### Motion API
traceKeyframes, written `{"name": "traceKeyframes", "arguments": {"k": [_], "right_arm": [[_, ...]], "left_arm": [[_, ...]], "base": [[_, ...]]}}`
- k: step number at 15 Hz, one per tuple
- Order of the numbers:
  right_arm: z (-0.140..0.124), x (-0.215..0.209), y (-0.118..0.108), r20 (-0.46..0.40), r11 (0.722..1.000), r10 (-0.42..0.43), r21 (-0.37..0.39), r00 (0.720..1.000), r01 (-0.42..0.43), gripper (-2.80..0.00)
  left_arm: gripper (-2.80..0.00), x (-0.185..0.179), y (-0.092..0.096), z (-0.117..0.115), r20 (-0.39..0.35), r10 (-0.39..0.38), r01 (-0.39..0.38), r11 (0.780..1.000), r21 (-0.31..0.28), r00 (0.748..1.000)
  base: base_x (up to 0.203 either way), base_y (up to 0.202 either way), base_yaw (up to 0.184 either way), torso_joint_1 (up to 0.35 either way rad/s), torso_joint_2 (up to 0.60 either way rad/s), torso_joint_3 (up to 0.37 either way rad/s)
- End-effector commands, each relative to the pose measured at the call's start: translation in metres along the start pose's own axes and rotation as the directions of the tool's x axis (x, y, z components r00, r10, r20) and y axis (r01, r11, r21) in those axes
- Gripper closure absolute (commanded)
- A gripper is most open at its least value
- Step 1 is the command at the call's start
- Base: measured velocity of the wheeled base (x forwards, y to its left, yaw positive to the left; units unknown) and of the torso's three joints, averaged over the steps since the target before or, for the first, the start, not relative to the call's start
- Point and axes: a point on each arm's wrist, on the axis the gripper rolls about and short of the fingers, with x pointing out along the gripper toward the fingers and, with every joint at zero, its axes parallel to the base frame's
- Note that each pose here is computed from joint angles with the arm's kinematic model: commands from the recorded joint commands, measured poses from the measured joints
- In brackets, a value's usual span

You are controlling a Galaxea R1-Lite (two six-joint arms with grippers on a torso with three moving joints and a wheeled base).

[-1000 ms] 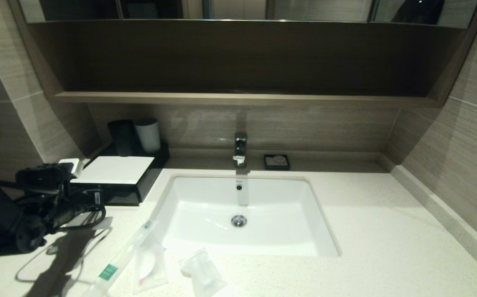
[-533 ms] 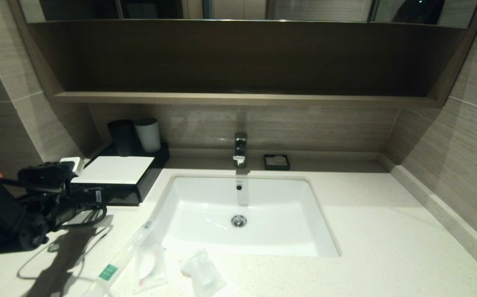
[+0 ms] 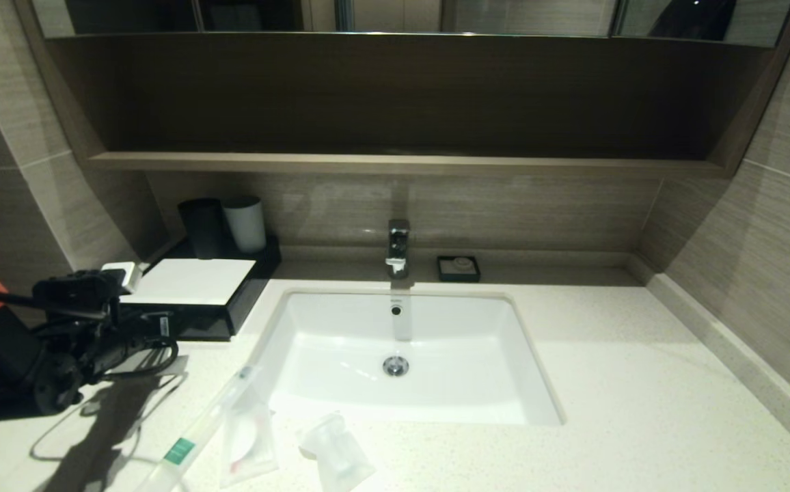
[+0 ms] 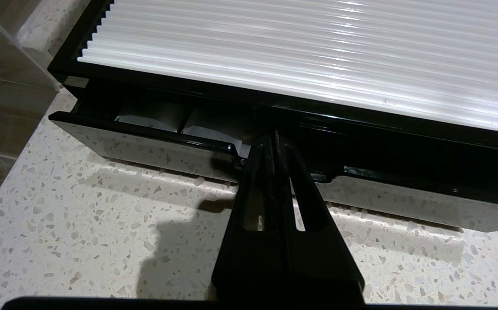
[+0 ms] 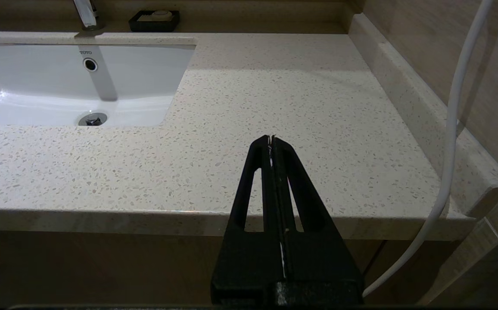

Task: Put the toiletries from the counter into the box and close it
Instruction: Open the drawer

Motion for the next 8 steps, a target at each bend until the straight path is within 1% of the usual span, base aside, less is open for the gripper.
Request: {"name": "traceKeyframes", "arguments": {"k": [1,8], "right_arm": [[-0.0004,0.0001,0.0000,-0.001,1.000,0.000,-0.001,1.000,0.000,0.00],[-0.0004,0.0001,0.0000,-0.001,1.000,0.000,-0.001,1.000,0.000,0.00]], "left_arm": [[0.00,0.0007,0.0002,0.0002,0.004,0.000,0.000,1.000,-0.001,1.000],[0.00,0.0030,-0.0008,-0.0007,0.006,-0.002,0.002,1.000,0.000,1.000]], "base": [[0.000,0.000,0.000,0.000,0.00,0.000],[0.000,0.000,0.000,0.000,0.00,0.000]]}}
